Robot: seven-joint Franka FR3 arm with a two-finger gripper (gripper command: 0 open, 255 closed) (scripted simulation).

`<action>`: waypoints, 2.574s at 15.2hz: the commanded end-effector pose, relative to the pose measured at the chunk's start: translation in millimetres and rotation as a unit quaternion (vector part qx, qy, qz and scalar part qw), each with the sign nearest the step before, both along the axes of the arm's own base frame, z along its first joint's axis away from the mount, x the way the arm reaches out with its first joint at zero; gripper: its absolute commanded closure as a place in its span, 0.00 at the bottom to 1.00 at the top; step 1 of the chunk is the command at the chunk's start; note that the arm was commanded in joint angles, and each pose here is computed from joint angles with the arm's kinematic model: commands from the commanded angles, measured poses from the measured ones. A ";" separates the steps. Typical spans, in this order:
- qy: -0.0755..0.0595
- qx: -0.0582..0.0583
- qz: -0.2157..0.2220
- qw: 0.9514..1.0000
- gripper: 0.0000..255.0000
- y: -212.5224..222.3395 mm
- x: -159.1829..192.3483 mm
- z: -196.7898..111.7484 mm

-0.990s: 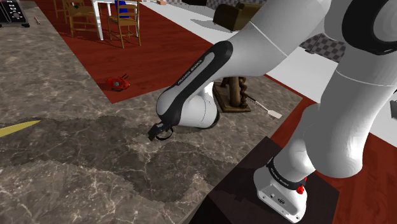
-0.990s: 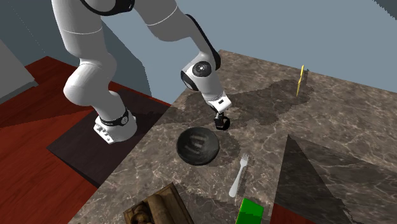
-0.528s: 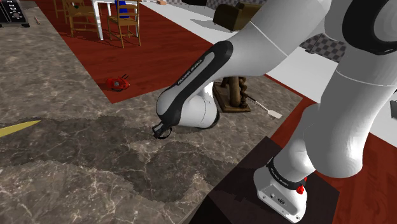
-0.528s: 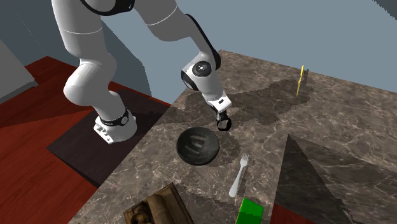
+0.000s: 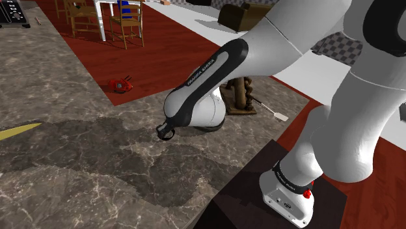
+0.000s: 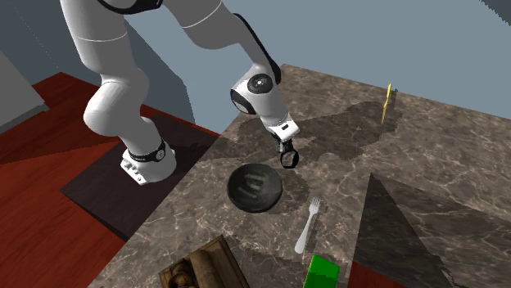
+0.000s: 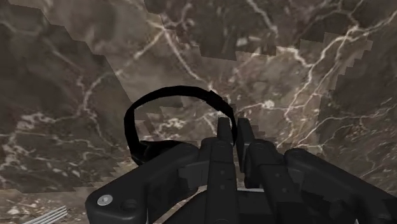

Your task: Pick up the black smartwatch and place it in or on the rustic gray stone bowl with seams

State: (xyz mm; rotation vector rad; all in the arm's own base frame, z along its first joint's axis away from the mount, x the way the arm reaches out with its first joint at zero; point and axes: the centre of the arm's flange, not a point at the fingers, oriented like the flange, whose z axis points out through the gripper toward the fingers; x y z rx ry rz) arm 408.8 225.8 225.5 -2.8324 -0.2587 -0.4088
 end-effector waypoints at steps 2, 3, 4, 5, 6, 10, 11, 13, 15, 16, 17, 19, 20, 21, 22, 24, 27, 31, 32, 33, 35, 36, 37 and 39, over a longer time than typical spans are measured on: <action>0.001 0.000 0.000 1.000 1.00 0.7 -0.8 15.2; 0.001 0.000 0.000 1.000 1.00 0.7 -0.8 20.4; 0.001 0.000 0.000 1.000 1.00 0.7 -0.8 25.7; 0.001 0.000 0.000 1.000 1.00 0.7 -0.8 31.0; 0.001 0.000 0.000 1.000 1.00 0.7 -0.8 36.3; 0.001 0.000 0.000 1.000 1.00 0.7 -0.8 57.4; 0.001 0.000 0.000 1.000 1.00 0.7 -0.8 62.7; 0.001 0.000 0.000 1.000 1.00 0.7 -0.8 73.2; 0.001 0.000 0.000 1.000 1.00 0.7 -0.8 83.8; 0.001 0.000 0.000 1.000 1.00 0.7 -0.8 89.1; 0.001 0.000 0.000 1.000 1.00 0.7 -0.8 94.3; 0.001 0.000 0.000 1.000 1.00 0.7 -0.8 104.9; 0.001 0.000 0.000 1.000 1.00 0.7 -0.8 110.2; 0.001 0.000 0.000 1.000 1.00 0.7 -0.8 115.5; 0.001 0.000 0.000 1.000 1.00 0.7 -0.8 120.7; 0.001 0.000 0.000 1.000 1.00 0.7 -0.8 131.3; 0.001 0.000 0.000 1.000 1.00 -25.2 -6.1 134.0; 0.001 0.000 0.000 1.000 1.00 -76.9 -16.6 135.0; 0.001 0.000 0.000 1.000 1.00 -89.8 -19.3 135.2; 0.001 0.000 0.000 1.000 1.00 -102.7 -21.9 135.4; 0.001 0.000 0.000 1.000 1.00 -128.6 -27.2 135.9; 0.001 0.000 0.000 1.000 1.00 -141.5 -29.8 136.1; 0.001 0.000 0.000 1.000 1.00 -154.5 -32.4 136.3; 0.001 0.000 0.000 1.000 1.00 -185.7 -38.8 136.9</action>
